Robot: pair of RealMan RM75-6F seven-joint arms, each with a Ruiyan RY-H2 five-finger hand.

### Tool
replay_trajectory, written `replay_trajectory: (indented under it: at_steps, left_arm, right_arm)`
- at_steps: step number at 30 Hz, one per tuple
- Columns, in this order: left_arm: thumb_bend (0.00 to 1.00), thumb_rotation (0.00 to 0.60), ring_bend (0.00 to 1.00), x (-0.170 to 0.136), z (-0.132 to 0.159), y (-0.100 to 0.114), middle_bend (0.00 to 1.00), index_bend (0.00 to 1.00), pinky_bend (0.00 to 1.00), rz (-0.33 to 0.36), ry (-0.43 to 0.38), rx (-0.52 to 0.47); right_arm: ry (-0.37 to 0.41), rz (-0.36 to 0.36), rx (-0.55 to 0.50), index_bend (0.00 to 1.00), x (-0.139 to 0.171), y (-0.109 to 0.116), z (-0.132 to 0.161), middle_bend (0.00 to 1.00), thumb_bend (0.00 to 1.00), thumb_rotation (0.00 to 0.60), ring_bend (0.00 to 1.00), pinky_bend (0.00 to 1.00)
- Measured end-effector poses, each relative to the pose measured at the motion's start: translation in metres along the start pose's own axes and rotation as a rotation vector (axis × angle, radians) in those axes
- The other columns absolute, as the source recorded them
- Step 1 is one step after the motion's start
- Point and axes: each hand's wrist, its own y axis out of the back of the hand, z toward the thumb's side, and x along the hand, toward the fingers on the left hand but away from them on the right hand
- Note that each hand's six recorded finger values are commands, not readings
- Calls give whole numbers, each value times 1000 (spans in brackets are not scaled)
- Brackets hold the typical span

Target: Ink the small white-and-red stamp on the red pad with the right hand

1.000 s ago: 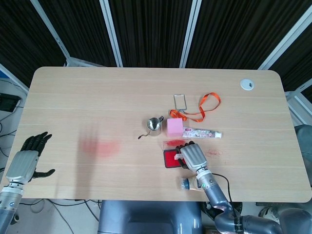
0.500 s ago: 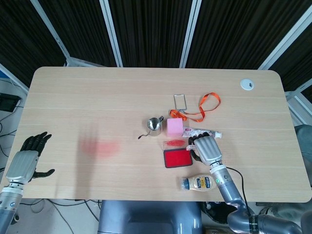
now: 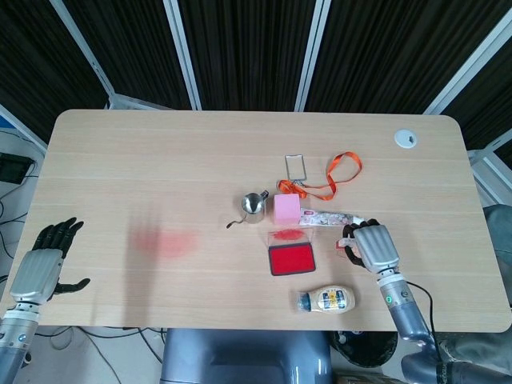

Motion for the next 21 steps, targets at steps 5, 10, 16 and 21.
replay_trajectory:
  at_steps: [5, 10, 16, 21]
  left_arm:
    - [1, 600, 0, 0, 0, -1, 0, 0, 0, -1, 4, -1]
    - [1, 600, 0, 0, 0, -1, 0, 0, 0, -5, 5, -1]
    - [1, 600, 0, 1, 0, -1, 0, 0, 0, -9, 8, -6]
    - [1, 600, 0, 1, -1, -2, 0, 0, 0, -12, 8, -6]
  right_arm:
    - [-37, 11, 1, 824, 3, -7, -17, 672, 609, 600, 462, 371]
    - [-62, 11, -25, 824, 2, -19, -25, 662, 580, 600, 453, 371]
    - [-64, 12, -55, 823, -2, -33, -22, 655, 576, 600, 451, 369]
    - [-62, 12, -79, 823, -6, -42, -17, 651, 571, 600, 448, 362]
